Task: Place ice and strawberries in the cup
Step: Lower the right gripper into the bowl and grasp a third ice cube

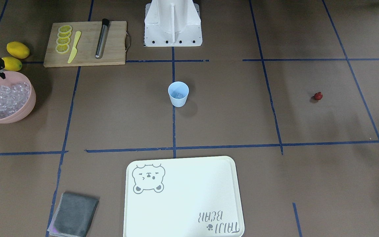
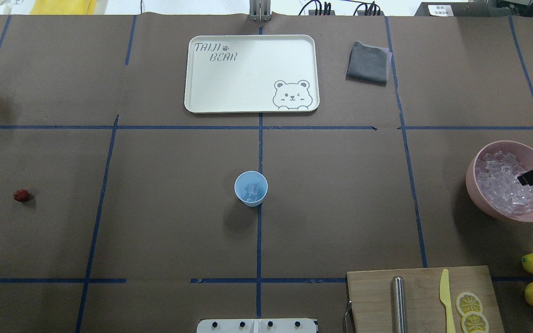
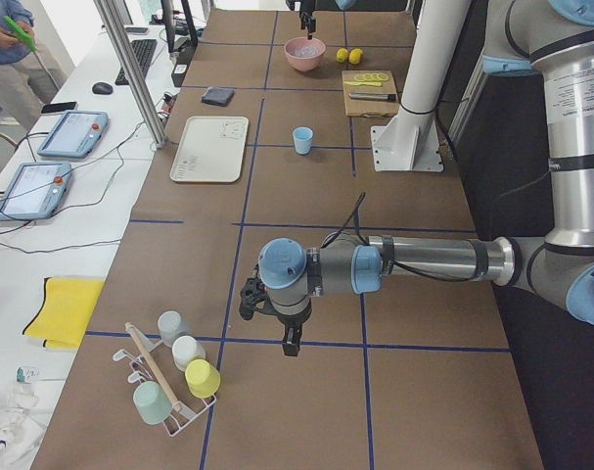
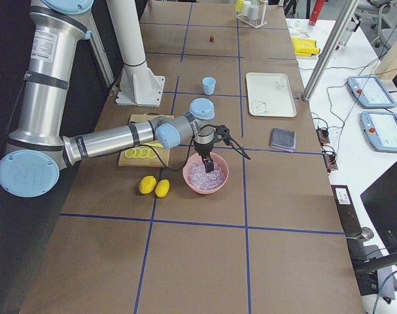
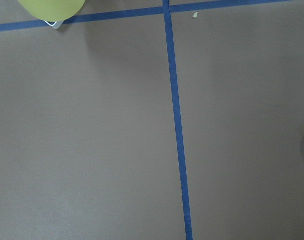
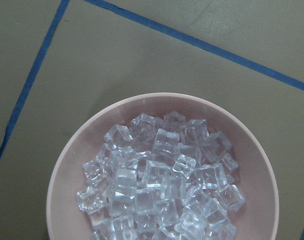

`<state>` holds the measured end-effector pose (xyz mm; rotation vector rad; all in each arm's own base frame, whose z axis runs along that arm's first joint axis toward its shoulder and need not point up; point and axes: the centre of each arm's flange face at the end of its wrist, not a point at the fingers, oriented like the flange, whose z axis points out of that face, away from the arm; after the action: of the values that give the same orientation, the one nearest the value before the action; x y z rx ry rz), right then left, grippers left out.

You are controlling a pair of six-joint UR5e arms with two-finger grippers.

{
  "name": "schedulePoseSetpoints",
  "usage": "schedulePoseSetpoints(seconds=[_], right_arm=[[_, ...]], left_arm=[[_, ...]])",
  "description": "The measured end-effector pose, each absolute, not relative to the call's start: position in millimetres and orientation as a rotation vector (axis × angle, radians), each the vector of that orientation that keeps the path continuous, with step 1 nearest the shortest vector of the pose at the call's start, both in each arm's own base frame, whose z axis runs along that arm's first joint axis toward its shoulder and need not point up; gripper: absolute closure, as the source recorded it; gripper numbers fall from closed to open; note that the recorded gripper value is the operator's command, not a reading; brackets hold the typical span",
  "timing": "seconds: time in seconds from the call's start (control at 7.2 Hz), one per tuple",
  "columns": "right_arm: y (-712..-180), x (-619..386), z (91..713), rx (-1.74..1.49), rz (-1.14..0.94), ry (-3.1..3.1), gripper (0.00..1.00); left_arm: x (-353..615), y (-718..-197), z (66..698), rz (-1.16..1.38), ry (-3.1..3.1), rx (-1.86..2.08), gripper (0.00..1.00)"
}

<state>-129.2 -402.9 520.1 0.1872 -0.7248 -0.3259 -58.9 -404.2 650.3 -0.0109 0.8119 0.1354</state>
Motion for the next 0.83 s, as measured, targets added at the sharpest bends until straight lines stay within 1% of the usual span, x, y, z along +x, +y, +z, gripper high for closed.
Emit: schedulePoseSetpoints(seconds=[0.28,0.83], right_arm=[[-408.3,-135.4,523.5,0.177,-0.313,-0.725,0.05],[-419.7,-174.2,518.0,0.162,-0.332,-0.731,0.05]], left_arm=[[-58.9,-404.1,649.9,0.136,0.812,-0.01,0.0],[-58.9,-401.6,651.3,0.135,0.812,-0.013,0.0]])
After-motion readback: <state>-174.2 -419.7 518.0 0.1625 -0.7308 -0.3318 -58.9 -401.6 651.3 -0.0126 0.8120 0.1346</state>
